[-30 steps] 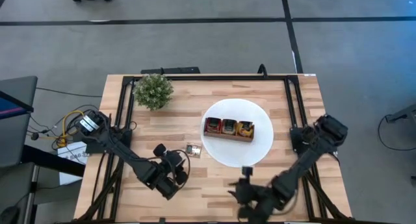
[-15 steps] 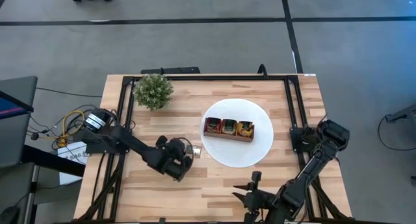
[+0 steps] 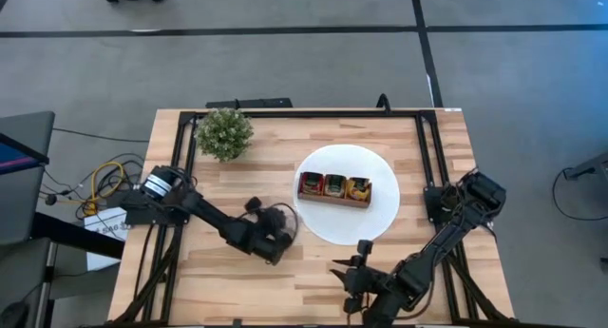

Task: Pick & Place Tea
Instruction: Put the brown tea bag into the middle section of the wooden organizer

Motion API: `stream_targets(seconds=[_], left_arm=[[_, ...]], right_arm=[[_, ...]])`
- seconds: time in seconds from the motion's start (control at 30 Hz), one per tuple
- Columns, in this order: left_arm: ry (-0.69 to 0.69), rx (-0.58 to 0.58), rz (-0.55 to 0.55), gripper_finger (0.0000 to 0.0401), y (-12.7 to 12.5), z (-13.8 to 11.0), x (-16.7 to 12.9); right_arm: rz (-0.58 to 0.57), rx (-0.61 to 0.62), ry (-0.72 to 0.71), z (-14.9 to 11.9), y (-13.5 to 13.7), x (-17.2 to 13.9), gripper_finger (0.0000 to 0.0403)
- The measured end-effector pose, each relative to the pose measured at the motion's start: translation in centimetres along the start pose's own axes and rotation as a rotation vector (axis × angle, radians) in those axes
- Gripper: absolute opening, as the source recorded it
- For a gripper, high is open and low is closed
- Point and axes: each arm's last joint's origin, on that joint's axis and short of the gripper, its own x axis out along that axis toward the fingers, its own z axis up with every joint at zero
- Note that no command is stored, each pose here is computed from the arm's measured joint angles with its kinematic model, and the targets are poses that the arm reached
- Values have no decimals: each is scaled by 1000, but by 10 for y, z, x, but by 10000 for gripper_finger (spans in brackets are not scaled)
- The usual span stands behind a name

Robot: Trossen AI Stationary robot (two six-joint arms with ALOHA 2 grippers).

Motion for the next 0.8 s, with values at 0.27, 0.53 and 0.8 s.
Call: stream_targets(seconds=[0.27, 0.53, 0.8], left_arm=[[-122, 220, -450, 0, -41, 16, -17], [-351, 347, -551, 0, -70, 32, -76], [-64, 429, -813, 0, -78, 3, -86]], right_arm=[[84, 57, 36, 3, 2, 4, 102], [232, 216, 208, 17, -24, 47, 122], [381, 221, 312, 8, -37, 119, 228]])
